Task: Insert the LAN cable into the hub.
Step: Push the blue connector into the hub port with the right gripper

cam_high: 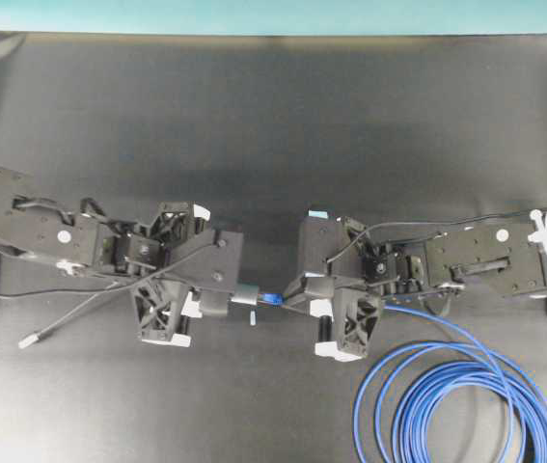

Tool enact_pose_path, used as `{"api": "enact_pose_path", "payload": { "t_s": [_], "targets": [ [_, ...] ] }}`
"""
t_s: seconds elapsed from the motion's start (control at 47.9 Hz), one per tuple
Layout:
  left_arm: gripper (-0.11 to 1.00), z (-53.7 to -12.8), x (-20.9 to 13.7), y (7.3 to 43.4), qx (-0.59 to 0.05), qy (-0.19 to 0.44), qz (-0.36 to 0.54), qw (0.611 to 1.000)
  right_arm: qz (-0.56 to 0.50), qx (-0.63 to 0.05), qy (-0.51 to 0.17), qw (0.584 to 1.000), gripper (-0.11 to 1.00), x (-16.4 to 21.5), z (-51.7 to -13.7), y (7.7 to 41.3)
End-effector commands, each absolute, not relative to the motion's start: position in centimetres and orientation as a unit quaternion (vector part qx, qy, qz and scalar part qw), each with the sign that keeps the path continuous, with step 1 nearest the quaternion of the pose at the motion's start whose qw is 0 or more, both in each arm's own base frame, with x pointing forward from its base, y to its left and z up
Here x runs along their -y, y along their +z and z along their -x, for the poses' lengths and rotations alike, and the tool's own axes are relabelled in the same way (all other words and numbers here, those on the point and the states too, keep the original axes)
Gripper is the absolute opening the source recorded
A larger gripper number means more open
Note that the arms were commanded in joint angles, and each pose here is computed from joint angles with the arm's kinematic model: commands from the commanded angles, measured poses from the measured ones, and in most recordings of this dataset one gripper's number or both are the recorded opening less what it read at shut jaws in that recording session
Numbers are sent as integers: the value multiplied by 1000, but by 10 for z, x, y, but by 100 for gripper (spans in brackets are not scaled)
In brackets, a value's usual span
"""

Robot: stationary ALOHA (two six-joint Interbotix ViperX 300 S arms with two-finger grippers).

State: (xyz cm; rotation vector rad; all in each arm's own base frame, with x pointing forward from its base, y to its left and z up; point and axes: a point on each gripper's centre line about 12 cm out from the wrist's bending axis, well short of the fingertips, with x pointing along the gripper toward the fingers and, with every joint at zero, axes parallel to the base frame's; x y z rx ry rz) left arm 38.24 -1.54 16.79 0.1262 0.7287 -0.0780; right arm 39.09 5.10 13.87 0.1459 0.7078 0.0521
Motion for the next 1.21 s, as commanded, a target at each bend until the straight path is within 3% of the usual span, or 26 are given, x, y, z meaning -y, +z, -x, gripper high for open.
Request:
{"api": "enact_pose_path", "payload": {
  "t_s": [0.0,0.501,1.189],
  "targets": [
    [28,-404,15,200,-294,-34,-61,953,-79,-295,24,952,3,-48,-409,162],
    [28,-412,17,205,-280,-37,-67,957,-82,-287,19,954,3,-44,-416,163],
    [28,-389,14,182,-340,-35,-60,938,-79,-313,20,946,3,-45,-401,150]
  ]
}}
